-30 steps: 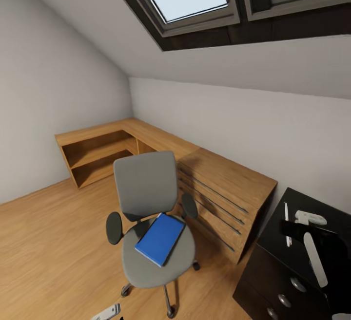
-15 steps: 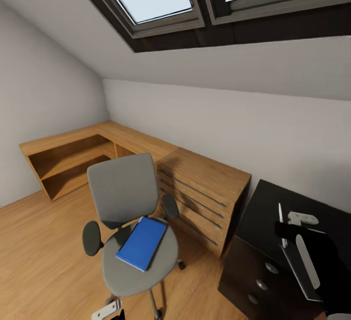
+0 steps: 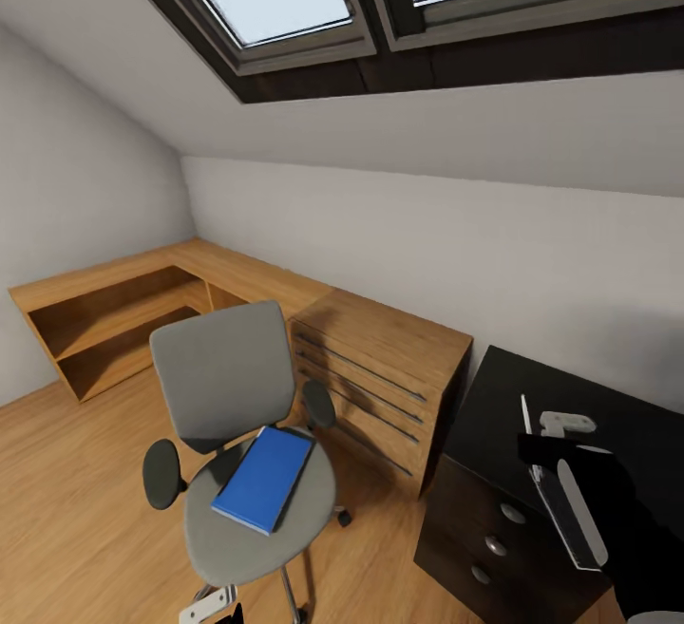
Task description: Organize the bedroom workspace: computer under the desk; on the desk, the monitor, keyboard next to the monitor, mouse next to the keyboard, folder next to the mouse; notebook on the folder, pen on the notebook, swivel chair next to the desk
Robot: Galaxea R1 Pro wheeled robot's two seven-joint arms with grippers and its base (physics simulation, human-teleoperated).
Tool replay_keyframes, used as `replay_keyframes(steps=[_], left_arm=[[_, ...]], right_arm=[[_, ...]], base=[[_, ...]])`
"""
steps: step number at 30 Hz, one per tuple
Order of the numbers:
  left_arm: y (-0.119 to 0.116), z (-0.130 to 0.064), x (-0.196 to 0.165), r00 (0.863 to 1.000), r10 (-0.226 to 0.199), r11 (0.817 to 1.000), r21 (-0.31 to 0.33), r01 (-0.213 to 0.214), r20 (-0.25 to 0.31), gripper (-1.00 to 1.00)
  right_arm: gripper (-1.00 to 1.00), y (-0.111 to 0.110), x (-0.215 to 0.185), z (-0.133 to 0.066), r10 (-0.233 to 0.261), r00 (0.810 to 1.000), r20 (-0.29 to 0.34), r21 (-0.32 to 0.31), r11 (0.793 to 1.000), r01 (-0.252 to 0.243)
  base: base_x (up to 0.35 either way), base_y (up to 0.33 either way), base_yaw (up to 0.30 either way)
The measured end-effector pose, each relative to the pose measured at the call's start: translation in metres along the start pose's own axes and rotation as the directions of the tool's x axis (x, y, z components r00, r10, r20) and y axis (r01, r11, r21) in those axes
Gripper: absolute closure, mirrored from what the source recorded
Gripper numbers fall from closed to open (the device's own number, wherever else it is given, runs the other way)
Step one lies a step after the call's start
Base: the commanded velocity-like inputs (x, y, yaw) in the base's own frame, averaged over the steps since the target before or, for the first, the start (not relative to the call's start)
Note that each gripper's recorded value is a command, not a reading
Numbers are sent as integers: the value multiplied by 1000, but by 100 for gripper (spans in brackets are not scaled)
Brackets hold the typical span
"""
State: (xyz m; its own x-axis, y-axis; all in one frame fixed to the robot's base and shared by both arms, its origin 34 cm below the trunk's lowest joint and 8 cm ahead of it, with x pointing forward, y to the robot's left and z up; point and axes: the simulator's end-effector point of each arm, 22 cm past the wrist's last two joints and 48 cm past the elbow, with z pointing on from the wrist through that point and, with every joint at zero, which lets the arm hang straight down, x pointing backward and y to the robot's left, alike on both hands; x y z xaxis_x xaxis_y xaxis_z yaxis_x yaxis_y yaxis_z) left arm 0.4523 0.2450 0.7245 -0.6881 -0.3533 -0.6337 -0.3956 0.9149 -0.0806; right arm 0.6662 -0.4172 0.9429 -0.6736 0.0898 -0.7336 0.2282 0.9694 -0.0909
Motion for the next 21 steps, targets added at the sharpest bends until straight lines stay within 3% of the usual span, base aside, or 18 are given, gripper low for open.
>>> replay_keyframes(steps=[5,16,19,21], left_arm=[[-2,-1,1,1000,3,1000,4,-3,-1,-100],[-48,-14,5,994,105,989,104,-107,26,-100],[-69,-22,-11,992,107,982,148,-116,67,-100],[-91,-39,-40,989,72,974,203,-98,131,-100]], right_arm=[[100,3,-1,1,-4,1000,11,-5,1000,4],[100,12,34,21,2,999,-53,-58,998,-6],[100,14,44,26,4,998,-70,-69,998,-9],[100,15,47,28,4,997,-75,-73,997,-10]], base=[[0,0,-1],[0,0,0],[0,0,0],[0,0,0]])
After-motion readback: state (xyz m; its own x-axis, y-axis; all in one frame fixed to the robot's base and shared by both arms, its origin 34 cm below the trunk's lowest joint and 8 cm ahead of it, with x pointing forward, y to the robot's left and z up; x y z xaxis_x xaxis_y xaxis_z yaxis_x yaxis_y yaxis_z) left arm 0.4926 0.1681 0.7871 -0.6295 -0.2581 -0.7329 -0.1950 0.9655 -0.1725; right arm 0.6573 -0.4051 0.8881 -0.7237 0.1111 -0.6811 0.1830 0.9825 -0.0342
